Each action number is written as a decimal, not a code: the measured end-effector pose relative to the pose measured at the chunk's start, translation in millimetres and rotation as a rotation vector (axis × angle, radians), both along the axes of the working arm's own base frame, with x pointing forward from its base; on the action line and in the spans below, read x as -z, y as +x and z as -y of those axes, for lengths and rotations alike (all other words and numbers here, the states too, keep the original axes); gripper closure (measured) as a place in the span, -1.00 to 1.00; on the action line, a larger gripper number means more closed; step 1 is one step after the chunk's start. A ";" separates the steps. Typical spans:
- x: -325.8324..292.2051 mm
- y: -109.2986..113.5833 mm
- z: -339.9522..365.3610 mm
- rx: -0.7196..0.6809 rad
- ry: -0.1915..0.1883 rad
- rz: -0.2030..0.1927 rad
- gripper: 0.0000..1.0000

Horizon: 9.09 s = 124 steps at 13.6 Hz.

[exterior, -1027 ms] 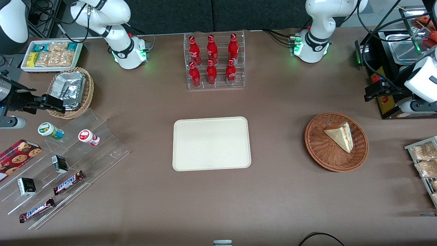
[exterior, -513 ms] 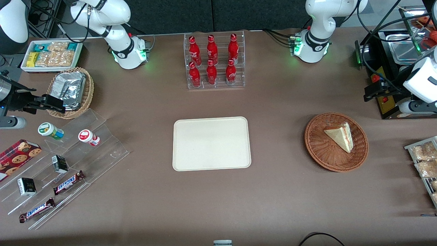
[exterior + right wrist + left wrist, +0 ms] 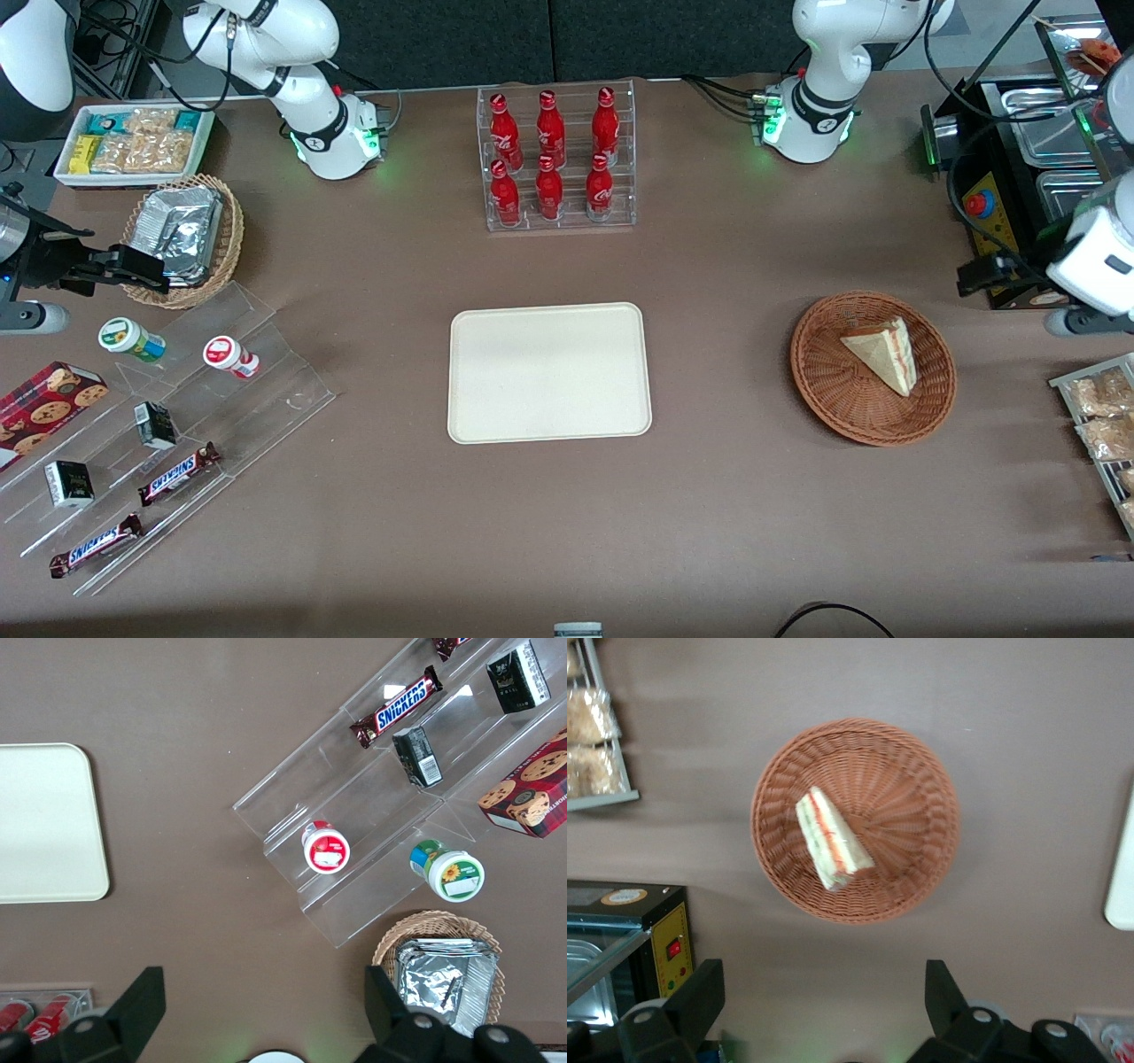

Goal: Place sandwich from basket to tray
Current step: 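Move the left gripper down over the wrapped sandwich in the basket, then close the left gripper on the wrapped sandwich's edge, then lift the sandwich and carry it toward the cream tray, then lower the held sandwich onto the cream tray, then open the left gripper and release the sandwich on the tray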

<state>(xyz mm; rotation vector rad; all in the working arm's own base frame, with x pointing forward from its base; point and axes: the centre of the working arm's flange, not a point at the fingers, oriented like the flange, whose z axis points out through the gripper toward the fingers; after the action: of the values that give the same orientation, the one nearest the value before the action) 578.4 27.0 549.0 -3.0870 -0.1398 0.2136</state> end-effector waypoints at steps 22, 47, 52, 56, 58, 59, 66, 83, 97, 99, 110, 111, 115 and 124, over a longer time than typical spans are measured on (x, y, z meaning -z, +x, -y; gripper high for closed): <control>226.5 -78.1 -8.6 -0.657 0.003 0.185 -1.00; 299.1 -77.1 -0.5 -0.641 0.001 0.193 -0.30; 296.3 -74.5 -1.3 -0.656 -0.001 0.203 0.59; 277.7 -65.0 0.7 -0.655 -0.006 0.218 0.69; 239.2 -55.1 13.6 -0.631 0.004 0.169 0.69; 211.3 -49.4 25.6 -0.608 0.012 0.144 0.69; 54.0 -48.8 197.9 -0.302 0.049 0.107 0.69; 181.0 -84.3 510.7 0.044 -0.034 0.099 0.69; 290.1 -80.6 553.3 0.011 0.013 0.127 0.66; 294.6 -81.1 554.1 0.011 0.010 0.124 0.52; 232.0 -42.5 538.3 -0.063 0.057 0.152 -0.99; 209.3 -37.3 532.2 -0.081 0.068 0.165 -0.99; 107.6 -28.8 490.5 -0.176 0.120 0.227 -0.99; -35.4 -10.6 333.9 -0.301 0.126 0.148 -0.99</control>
<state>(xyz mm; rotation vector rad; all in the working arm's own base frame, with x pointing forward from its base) 567.8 -307.0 584.3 -2.9394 -0.5998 -0.0151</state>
